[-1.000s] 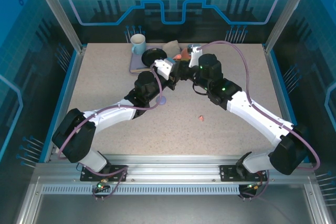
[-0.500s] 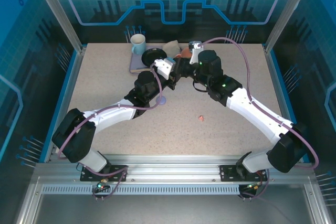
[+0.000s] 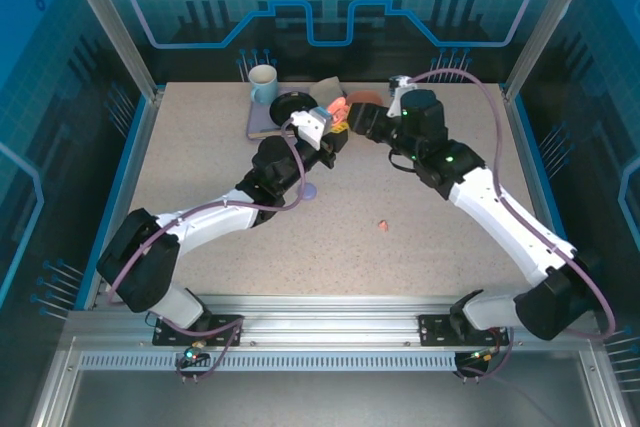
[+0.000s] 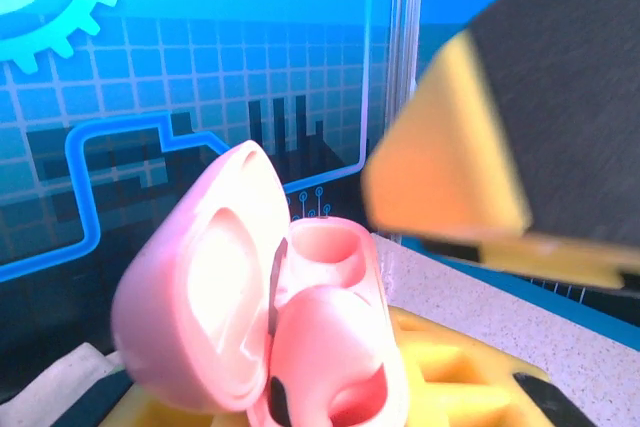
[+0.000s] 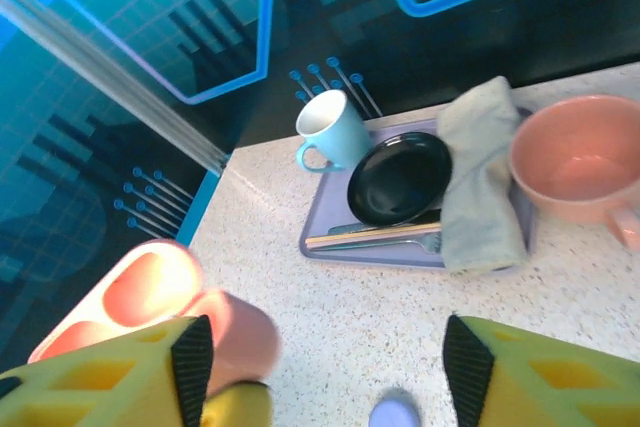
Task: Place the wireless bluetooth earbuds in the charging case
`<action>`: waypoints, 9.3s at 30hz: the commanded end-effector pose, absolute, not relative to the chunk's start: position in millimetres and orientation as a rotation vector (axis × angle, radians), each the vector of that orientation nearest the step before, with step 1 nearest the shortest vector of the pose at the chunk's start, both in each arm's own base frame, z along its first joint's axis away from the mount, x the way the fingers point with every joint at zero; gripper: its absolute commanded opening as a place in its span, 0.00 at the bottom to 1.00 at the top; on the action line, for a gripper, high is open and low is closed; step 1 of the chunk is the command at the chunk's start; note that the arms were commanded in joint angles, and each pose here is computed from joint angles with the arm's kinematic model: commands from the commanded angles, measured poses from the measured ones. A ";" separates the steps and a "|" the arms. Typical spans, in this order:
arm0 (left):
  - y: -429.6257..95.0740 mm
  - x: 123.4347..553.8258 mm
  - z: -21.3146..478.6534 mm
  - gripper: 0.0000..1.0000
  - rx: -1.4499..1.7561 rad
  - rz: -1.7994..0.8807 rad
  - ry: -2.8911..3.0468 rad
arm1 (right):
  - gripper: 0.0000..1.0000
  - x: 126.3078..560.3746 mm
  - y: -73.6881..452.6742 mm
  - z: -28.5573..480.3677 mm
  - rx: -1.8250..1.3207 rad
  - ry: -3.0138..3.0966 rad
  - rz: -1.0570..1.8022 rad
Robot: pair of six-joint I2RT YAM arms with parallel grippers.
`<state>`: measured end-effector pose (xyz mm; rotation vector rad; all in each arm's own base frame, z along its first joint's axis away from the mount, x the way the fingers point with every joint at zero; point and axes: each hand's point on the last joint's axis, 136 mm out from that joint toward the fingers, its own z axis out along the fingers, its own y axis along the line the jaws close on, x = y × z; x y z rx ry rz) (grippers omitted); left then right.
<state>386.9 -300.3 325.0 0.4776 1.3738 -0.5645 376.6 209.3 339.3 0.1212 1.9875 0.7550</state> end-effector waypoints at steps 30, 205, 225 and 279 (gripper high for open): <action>-262.7 296.4 279.9 0.00 0.681 -0.649 1.471 | 0.70 279.0 152.4 54.7 -0.094 2.987 0.235; -242.0 309.9 275.6 0.00 0.588 -0.631 1.460 | 0.41 265.2 149.1 5.8 0.630 3.063 -0.203; -241.1 311.5 276.6 0.00 0.585 -0.619 1.458 | 0.30 262.5 152.3 -1.8 0.649 3.083 -0.217; -245.3 314.7 299.2 0.00 0.632 -0.615 1.483 | 0.29 358.2 248.1 378.4 -0.454 1.784 0.686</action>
